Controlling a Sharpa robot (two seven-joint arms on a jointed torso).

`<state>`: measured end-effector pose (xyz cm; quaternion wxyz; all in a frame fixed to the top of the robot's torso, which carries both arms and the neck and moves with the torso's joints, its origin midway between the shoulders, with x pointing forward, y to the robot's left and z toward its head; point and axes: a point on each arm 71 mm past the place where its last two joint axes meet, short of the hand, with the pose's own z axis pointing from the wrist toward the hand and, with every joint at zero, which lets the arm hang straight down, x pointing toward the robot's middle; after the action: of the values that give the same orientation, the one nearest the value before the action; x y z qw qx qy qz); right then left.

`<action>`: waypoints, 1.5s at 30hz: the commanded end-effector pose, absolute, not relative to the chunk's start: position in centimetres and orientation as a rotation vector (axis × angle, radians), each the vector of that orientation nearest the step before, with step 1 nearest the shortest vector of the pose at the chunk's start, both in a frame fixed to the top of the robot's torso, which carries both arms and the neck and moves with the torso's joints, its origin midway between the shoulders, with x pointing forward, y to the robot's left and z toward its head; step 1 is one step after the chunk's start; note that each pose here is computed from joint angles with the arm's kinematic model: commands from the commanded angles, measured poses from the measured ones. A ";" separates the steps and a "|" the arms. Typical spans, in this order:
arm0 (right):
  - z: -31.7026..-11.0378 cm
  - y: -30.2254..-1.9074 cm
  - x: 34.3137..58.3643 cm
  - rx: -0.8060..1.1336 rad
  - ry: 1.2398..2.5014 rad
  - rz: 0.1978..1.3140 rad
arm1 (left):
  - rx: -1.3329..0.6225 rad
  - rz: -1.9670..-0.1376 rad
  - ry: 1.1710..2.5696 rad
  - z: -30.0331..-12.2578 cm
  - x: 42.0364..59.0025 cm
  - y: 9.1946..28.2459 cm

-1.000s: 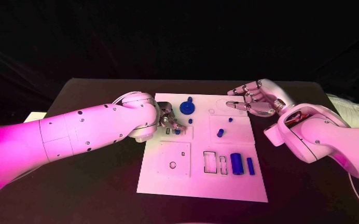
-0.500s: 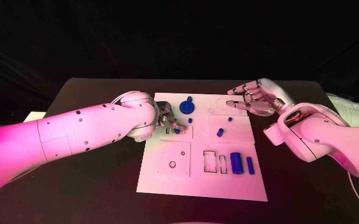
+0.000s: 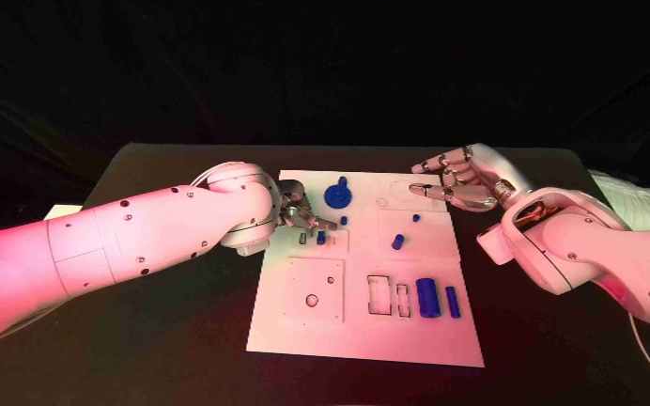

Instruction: Assemble the parts on the task board

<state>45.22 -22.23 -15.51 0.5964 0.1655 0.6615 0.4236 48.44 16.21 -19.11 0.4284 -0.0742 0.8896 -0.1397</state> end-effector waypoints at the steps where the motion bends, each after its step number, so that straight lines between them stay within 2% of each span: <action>1: -15.6 -22.1 45.2 0.372 1.545 0.989 | -0.259 -0.328 2.208 -18.3 48.5 16.7; 8: -15.8 -22.1 45.3 0.376 1.549 0.987 | -0.316 -0.353 2.203 -15.8 49.4 18.0; 14: -15.9 -22.1 45.4 0.379 1.552 0.984 | -0.363 -0.372 2.205 -13.5 51.9 19.7; 19: -16.0 -22.0 45.5 0.379 1.553 0.985 | -0.325 -0.350 2.177 -12.8 53.7 19.9; 29: -16.1 -21.9 45.5 0.378 1.555 0.988 | -0.197 -0.184 2.212 -14.2 56.0 19.8; 45: -16.3 -21.8 45.3 0.377 1.562 0.992 | -0.165 -0.134 2.276 -15.9 56.6 18.9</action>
<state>45.41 -21.99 -16.23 0.5907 0.1681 0.6668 0.4221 56.74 19.06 -15.70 0.4274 -0.0832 0.8983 -0.0588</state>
